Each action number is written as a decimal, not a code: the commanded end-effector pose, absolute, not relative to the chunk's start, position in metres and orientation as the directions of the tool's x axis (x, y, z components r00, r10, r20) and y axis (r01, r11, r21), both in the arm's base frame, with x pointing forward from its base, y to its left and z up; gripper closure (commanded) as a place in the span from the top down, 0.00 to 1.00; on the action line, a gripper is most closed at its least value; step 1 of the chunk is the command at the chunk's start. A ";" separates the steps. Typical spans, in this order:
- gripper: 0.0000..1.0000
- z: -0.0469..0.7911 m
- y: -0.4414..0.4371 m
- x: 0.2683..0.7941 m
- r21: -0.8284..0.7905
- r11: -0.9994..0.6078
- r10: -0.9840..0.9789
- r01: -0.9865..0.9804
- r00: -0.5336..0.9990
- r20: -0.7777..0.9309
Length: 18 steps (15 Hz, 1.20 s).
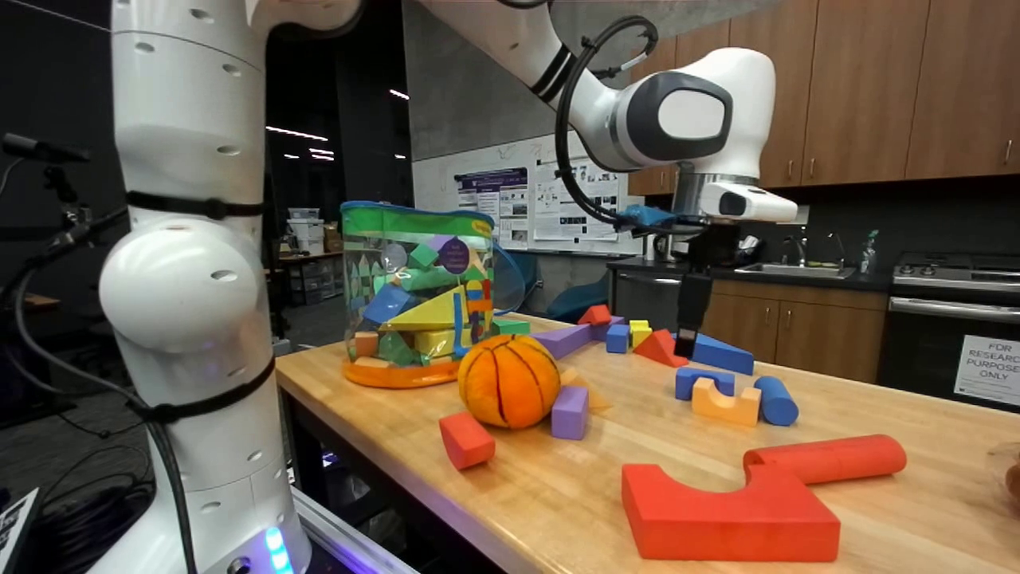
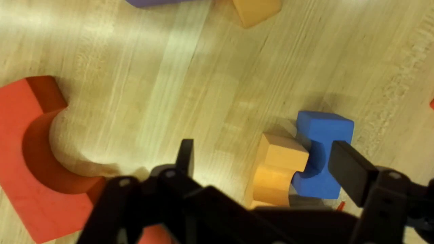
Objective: Transfer the cream block to the bag
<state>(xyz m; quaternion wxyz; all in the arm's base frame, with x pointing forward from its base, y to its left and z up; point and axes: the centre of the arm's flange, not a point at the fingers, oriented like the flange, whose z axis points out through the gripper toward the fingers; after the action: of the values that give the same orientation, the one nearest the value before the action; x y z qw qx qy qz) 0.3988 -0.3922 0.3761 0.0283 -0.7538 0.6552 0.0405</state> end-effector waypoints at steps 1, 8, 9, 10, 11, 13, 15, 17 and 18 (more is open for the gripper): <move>1.00 0.363 -0.424 0.423 0.046 -0.058 -0.992 -0.997 0.052 -0.114; 1.00 0.341 -0.429 0.447 0.093 0.015 -0.999 -0.996 -0.018 -0.033; 1.00 0.338 -0.431 0.449 0.093 0.037 -0.999 -0.995 -0.038 -0.010; 1.00 0.336 -0.433 0.452 0.089 0.057 -0.998 -0.994 -0.056 0.014; 1.00 0.332 -0.435 0.453 0.093 0.074 -0.997 -0.993 -0.071 0.028; 1.00 0.327 -0.438 0.456 0.100 0.100 -0.994 -0.990 -0.095 0.051; 1.00 0.323 -0.438 0.456 0.106 0.117 -0.992 -0.987 -0.110 0.068; 1.00 0.321 -0.438 0.457 0.107 0.130 -0.989 -0.986 -0.122 0.080; 1.00 0.321 -0.438 0.456 0.105 0.133 -0.989 -0.985 -0.125 0.082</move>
<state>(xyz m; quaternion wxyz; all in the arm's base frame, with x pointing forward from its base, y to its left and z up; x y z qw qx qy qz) 0.4534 -0.4379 0.3187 -0.0533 -0.6683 0.7417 0.0210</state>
